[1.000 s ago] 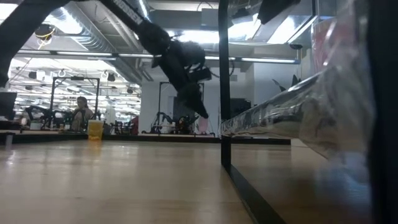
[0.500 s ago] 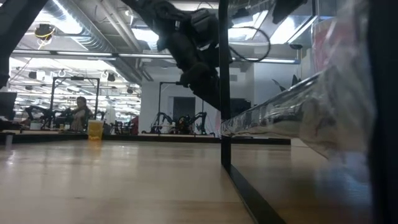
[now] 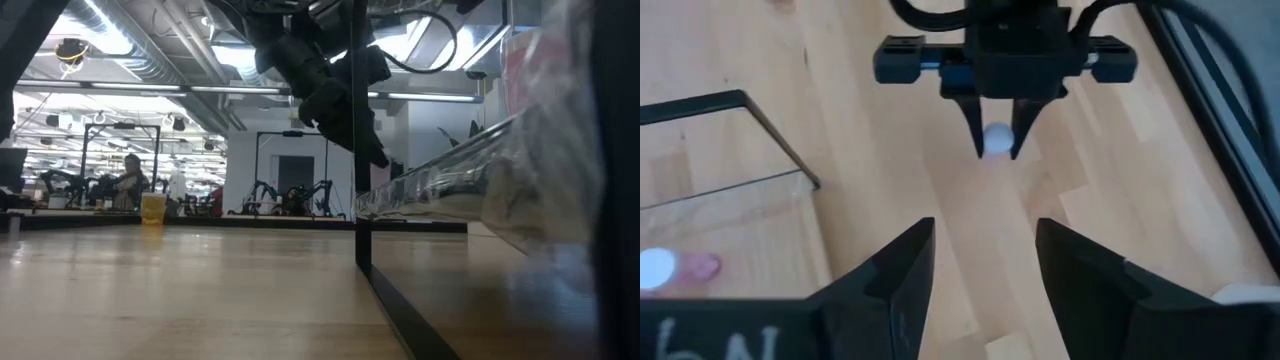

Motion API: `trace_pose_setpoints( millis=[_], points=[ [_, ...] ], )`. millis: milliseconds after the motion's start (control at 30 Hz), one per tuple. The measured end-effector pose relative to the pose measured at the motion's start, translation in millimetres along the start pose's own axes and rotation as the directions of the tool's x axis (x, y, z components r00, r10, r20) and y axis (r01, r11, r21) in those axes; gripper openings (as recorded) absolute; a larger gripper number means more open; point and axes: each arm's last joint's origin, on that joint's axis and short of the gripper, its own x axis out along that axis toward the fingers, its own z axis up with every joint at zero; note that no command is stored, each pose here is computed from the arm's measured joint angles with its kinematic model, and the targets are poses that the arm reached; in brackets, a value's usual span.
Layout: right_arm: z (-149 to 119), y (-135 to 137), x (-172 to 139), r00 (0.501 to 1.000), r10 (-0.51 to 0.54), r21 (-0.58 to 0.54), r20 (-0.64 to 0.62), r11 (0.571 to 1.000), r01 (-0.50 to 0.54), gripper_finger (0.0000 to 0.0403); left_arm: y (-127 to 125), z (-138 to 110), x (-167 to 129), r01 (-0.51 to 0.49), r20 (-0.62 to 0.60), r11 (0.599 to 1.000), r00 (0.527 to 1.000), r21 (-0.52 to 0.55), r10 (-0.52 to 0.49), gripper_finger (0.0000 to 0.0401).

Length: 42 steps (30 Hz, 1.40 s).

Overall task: Pick and place medicine bottles onto shelf by color
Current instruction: Put the pink pill bottle on the shelf aligned with the other pink pill bottle

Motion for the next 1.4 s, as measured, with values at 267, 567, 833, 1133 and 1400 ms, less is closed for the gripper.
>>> trace_pose_setpoints(
  millis=[267, 567, 833, 1133, 1400],
  points=[
    [-3, 5, -3, 1.000, 0.016, -0.014, 0.004, 1.000, -0.016, 0.0178, 0, 21, -9, -0.050, 0.023, 0.999, 0.999, 0.010, 0.049, 0.0101],
    [-5, 4, -3, 1.000, 0.006, -0.028, -0.010, 1.000, -0.006, 0.0178, -4, 38, -19, -0.045, 0.040, 0.998, 0.998, -0.043, 0.047, 0.0101],
    [-5, 4, -4, 1.000, 0.003, -0.031, -0.015, 1.000, -0.004, 0.0178, -2, 21, 10, -0.014, -0.040, 0.996, 0.999, -0.084, 0.011, 0.0101],
    [-5, 3, -3, 1.000, 0.002, -0.031, -0.016, 1.000, -0.003, 0.0178, 4, 4, 33, -0.009, -0.106, 0.995, 0.994, -0.103, -0.002, 0.0101],
    [-5, 4, -3, 1.000, 0.002, -0.028, -0.015, 1.000, -0.003, 0.0178, 6, -5, 42, -0.001, -0.137, 0.996, 0.991, -0.091, -0.011, 0.0101]
  ],
)
